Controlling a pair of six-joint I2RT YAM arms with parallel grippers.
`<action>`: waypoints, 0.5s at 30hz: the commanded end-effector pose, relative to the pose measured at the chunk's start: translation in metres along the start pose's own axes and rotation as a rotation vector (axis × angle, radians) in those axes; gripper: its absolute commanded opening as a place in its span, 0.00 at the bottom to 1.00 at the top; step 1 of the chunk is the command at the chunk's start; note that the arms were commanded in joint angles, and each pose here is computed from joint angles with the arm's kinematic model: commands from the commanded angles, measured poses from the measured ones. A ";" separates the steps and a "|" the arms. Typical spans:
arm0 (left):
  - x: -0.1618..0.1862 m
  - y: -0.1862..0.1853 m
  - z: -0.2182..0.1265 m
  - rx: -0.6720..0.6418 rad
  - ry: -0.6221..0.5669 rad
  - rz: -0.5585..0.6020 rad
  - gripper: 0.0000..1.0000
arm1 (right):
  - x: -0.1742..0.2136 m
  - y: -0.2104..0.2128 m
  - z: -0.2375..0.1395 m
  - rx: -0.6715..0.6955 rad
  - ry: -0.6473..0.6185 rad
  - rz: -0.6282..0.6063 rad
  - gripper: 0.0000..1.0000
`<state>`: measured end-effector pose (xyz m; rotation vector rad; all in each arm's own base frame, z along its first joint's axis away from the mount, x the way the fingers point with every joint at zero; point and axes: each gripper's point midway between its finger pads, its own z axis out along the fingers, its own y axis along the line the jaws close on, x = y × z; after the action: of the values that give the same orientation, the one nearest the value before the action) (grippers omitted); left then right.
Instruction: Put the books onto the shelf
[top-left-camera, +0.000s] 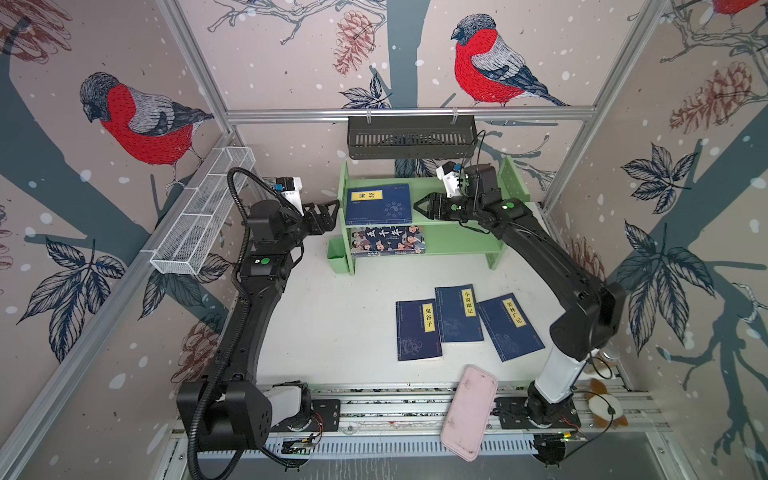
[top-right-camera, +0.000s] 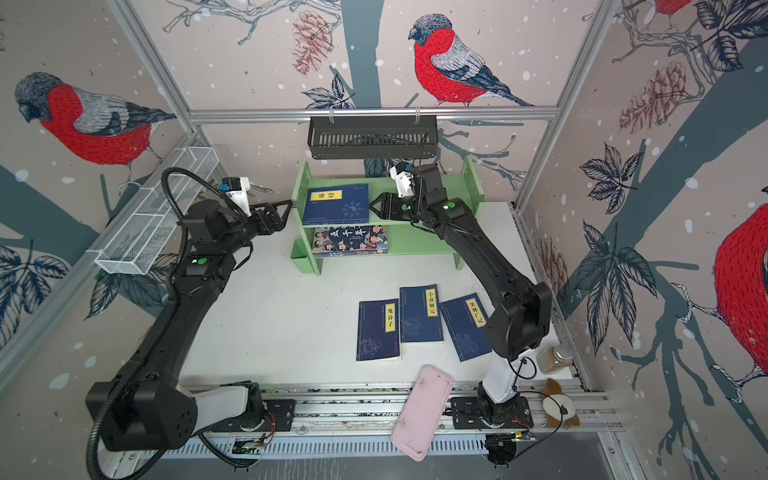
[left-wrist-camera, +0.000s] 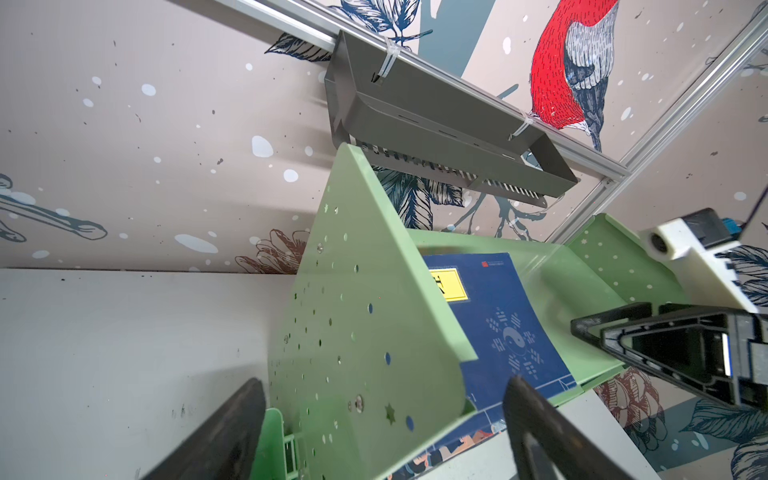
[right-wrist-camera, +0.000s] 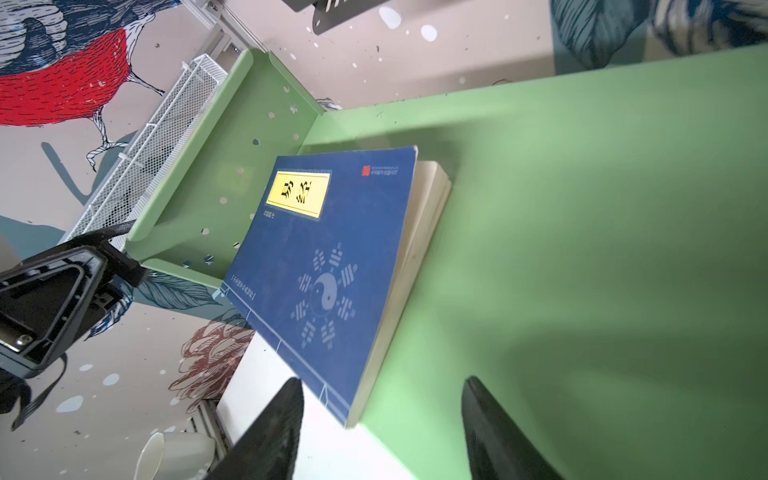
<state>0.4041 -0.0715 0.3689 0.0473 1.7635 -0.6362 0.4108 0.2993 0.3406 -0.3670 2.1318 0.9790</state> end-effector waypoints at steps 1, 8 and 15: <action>0.020 0.000 -0.011 -0.018 0.091 -0.026 0.90 | 0.000 0.005 -0.034 0.085 -0.080 -0.084 0.62; 0.095 -0.005 -0.029 0.029 0.287 -0.240 0.89 | 0.077 0.013 -0.087 0.128 -0.106 -0.090 0.61; 0.176 -0.013 -0.034 0.166 0.430 -0.474 0.87 | 0.176 0.001 -0.100 0.141 -0.032 0.020 0.59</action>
<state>0.3262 -0.1041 0.2191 -0.1268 2.1745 -1.0096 0.2442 0.2397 0.2617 -0.3618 2.1739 0.8316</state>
